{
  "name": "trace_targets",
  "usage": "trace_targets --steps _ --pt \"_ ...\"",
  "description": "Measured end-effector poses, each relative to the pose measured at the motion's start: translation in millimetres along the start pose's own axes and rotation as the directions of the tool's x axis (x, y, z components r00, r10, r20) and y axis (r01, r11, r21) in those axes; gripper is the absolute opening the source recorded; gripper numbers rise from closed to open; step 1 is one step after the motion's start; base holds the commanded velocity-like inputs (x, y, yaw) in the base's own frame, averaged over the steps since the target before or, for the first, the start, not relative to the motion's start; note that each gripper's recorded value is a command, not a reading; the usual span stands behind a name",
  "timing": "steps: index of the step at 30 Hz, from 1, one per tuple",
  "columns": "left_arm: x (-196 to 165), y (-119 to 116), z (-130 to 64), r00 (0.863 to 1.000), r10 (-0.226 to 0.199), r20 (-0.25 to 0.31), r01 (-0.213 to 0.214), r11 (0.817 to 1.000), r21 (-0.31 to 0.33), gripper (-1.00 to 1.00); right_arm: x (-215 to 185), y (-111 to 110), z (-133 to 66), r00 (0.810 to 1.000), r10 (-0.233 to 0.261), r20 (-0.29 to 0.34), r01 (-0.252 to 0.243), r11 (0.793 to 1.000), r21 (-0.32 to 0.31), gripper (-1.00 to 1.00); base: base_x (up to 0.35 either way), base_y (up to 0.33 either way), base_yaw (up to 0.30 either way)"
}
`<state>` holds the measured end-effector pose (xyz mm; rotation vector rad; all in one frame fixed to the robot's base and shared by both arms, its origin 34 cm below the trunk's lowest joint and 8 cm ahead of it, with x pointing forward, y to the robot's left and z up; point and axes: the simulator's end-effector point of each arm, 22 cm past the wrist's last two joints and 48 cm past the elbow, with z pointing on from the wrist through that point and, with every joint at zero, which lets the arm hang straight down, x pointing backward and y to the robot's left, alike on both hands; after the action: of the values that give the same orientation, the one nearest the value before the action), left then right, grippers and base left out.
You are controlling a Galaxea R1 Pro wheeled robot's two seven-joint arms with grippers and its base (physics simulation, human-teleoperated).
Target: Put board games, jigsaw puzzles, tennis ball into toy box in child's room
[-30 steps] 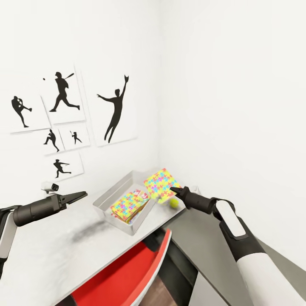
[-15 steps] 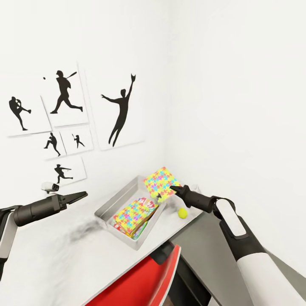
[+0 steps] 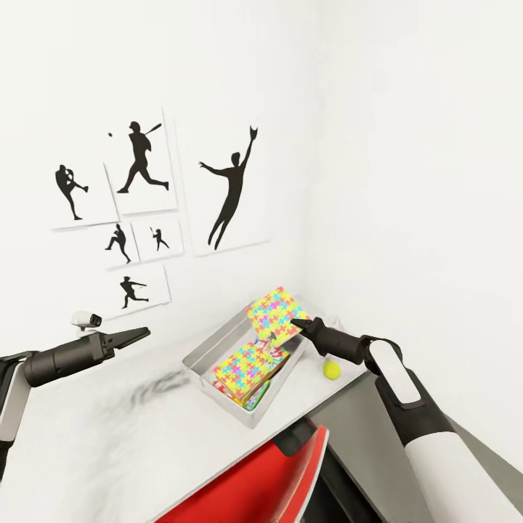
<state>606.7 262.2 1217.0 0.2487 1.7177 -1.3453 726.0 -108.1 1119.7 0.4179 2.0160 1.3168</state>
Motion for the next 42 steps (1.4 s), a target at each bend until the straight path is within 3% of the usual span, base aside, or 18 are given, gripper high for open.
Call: trace_targets --steps 20,32,42 --pt "0 0 1.0 1.000 0.000 0.001 0.000 1.000 0.001 1.00 1 -3 -0.7 1.000 0.002 -0.001 -0.002 1.000 0.004 -1.00 0.078 0.020 0.001" --pt "11 10 4.7 1.000 -0.011 0.005 0.011 1.000 -0.006 1.00 36 -20 4.8 0.998 0.052 -0.045 -0.051 0.999 0.019 -1.00 0.000 0.000 0.000" --pt "11 10 4.6 1.000 -0.011 0.006 0.011 1.000 -0.007 1.00 40 -20 5.7 0.997 0.054 -0.052 -0.053 0.998 0.018 -1.00 0.000 0.000 0.000"
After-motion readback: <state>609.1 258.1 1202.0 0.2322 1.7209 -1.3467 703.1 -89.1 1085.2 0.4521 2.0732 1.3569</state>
